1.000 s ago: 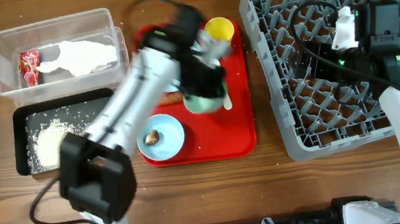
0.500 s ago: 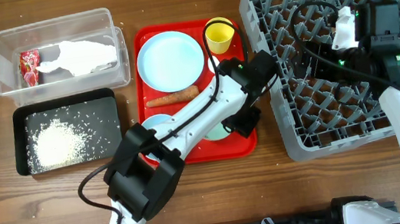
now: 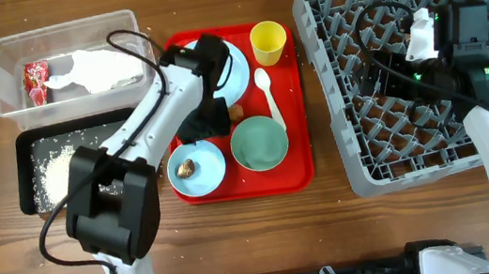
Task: Sort waste into correct bins and load items into the dishwasher rack
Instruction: 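Grasp the small blue bowl and tip the nut shell into the black tray, then return the small blue bowl to the red tray with left gripper, then grasp the white spoon with right gripper and place it in the dish rack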
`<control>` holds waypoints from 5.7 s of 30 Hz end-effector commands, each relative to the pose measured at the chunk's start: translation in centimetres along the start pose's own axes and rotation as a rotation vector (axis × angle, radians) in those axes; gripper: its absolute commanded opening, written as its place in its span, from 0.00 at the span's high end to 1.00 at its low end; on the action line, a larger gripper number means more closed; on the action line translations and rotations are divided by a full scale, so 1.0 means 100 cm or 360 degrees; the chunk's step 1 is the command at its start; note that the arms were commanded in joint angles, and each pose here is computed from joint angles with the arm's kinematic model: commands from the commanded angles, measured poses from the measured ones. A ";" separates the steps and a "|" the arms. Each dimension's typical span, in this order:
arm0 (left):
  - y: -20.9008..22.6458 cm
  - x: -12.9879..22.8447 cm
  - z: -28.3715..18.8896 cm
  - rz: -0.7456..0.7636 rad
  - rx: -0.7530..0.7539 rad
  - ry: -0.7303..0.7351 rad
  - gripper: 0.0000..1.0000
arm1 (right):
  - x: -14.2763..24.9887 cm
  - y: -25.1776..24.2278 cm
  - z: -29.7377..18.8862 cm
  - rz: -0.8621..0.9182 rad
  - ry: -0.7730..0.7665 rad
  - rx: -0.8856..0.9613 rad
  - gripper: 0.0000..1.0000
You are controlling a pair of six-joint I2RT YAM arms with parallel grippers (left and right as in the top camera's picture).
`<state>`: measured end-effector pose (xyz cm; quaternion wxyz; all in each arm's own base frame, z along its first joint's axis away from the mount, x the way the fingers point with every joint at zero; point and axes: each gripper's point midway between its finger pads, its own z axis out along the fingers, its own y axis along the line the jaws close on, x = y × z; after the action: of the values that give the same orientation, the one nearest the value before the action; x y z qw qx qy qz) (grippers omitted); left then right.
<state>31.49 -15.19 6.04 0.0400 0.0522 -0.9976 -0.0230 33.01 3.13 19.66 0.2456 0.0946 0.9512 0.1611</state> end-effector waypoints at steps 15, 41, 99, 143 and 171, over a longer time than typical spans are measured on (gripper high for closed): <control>-0.010 0.004 0.012 -0.0145 0.0110 0.0022 0.96 | -0.005 0.002 -0.001 -0.0027 -0.0016 0.0001 0.00; 0.290 -0.051 -0.091 -0.0990 0.2431 -0.0843 0.96 | -0.002 0.002 -0.001 -0.0022 -0.0002 0.0004 0.00; -0.070 -0.079 -0.061 0.1066 0.0262 -0.0739 0.18 | -0.007 0.003 -0.001 0.0009 -0.0033 -0.0004 0.00; 0.125 -0.145 -0.081 -0.0585 0.0480 -0.0507 0.26 | 0.090 0.106 0.248 -0.0763 0.0304 0.0146 0.42; 0.124 -0.146 -0.081 -0.0574 0.0480 -0.0514 0.10 | -0.037 0.008 0.031 -0.0582 -0.0189 0.0595 0.96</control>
<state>45.13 -1.15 13.44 -0.1305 0.2338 -0.9578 0.1042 37.37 5.22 23.39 0.3510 0.0100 0.9360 -0.0239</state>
